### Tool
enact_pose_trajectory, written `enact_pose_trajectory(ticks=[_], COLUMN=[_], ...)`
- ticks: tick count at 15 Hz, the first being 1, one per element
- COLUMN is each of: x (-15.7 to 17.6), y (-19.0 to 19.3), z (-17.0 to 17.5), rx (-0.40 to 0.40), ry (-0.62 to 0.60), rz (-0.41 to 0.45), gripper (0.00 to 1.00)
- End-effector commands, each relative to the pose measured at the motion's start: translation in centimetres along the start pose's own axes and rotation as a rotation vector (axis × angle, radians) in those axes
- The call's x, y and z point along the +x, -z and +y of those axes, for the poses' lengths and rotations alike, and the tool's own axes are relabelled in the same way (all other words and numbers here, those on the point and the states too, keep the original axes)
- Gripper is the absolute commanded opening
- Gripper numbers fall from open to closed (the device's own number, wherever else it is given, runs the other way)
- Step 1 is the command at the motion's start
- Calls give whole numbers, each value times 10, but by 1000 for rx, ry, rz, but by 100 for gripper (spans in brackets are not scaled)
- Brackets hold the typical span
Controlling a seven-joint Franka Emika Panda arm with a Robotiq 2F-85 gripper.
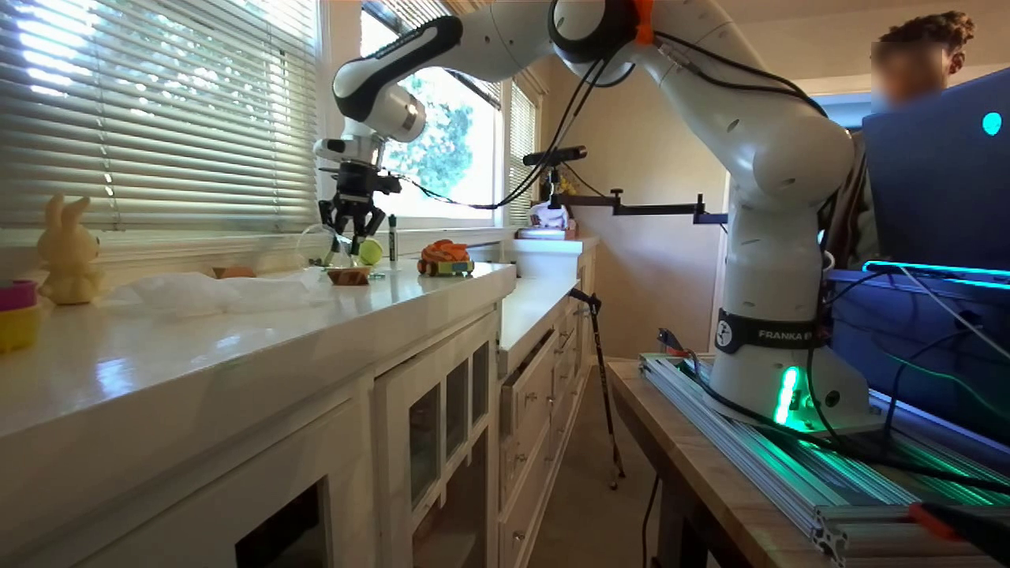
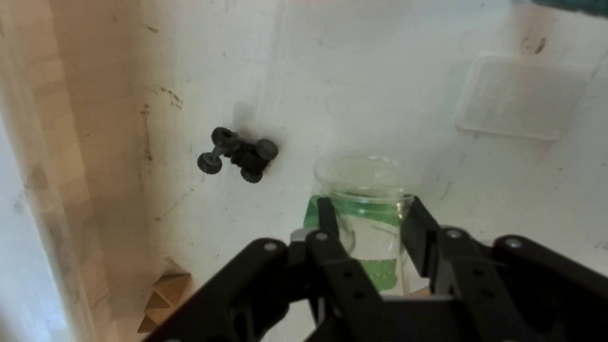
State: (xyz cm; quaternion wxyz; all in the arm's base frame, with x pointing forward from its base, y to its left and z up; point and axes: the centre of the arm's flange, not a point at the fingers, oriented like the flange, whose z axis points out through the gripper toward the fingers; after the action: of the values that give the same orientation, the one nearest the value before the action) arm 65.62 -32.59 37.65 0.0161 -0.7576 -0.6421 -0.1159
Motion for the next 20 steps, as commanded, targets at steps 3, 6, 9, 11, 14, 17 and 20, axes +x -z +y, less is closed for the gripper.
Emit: enact_pose_trajectory(ticks=[3, 6, 9, 11, 14, 17, 20], x=[16, 30, 47, 62, 83, 97, 106], y=[24, 36, 48, 55, 65, 75, 75], z=[11, 15, 18, 22, 26, 28, 28], rx=[22, 54, 103, 154, 228, 305, 373], ry=[55, 94, 147, 199, 251, 283, 304], rz=[-56, -108, -183, -230, -299, -414, -513], gripper=[14, 13, 13, 13, 13, 17, 17])
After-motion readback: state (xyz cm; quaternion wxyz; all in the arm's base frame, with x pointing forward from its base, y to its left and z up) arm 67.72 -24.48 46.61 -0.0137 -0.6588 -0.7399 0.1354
